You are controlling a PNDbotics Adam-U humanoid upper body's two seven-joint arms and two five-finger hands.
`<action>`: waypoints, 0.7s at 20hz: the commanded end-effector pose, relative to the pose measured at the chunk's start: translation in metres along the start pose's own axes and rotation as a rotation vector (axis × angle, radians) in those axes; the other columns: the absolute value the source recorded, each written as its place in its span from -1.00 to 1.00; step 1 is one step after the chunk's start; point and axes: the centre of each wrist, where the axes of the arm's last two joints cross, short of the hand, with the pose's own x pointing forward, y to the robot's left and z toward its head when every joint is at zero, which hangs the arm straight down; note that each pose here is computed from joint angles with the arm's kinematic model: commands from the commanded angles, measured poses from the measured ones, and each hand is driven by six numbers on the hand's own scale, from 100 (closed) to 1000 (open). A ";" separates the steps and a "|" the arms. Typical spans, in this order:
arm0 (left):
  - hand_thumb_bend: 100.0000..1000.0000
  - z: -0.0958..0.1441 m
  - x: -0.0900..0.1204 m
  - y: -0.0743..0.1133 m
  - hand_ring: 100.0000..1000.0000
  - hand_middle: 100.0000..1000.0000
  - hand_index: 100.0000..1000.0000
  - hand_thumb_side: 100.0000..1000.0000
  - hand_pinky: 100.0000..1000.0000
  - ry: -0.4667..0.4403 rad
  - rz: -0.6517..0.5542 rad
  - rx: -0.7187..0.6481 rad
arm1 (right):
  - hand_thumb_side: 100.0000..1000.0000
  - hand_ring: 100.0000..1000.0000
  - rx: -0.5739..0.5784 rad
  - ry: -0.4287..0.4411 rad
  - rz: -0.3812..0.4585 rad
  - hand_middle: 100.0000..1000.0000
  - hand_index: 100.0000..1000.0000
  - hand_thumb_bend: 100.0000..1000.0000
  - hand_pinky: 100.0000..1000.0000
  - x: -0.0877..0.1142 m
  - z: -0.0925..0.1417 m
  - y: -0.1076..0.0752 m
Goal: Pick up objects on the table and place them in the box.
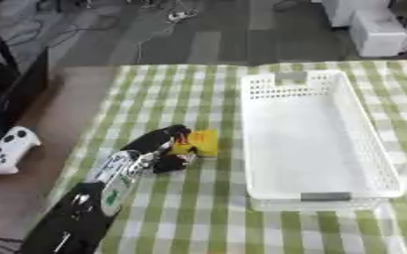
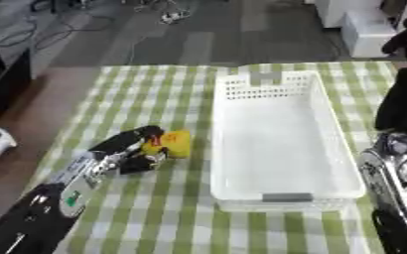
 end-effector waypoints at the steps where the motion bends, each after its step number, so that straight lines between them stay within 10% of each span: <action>1: -1.00 -0.001 -0.001 0.007 1.00 1.00 1.00 1.00 1.00 0.000 -0.017 0.015 | 0.55 -0.09 0.002 -0.040 -0.016 -0.02 0.20 -1.00 -0.50 0.003 -0.008 0.005; 14: -1.00 0.003 -0.006 0.037 1.00 1.00 1.00 1.00 1.00 -0.022 -0.077 0.071 | 0.55 -0.09 0.002 -0.038 -0.015 -0.02 0.20 -1.00 -0.50 0.003 -0.008 0.006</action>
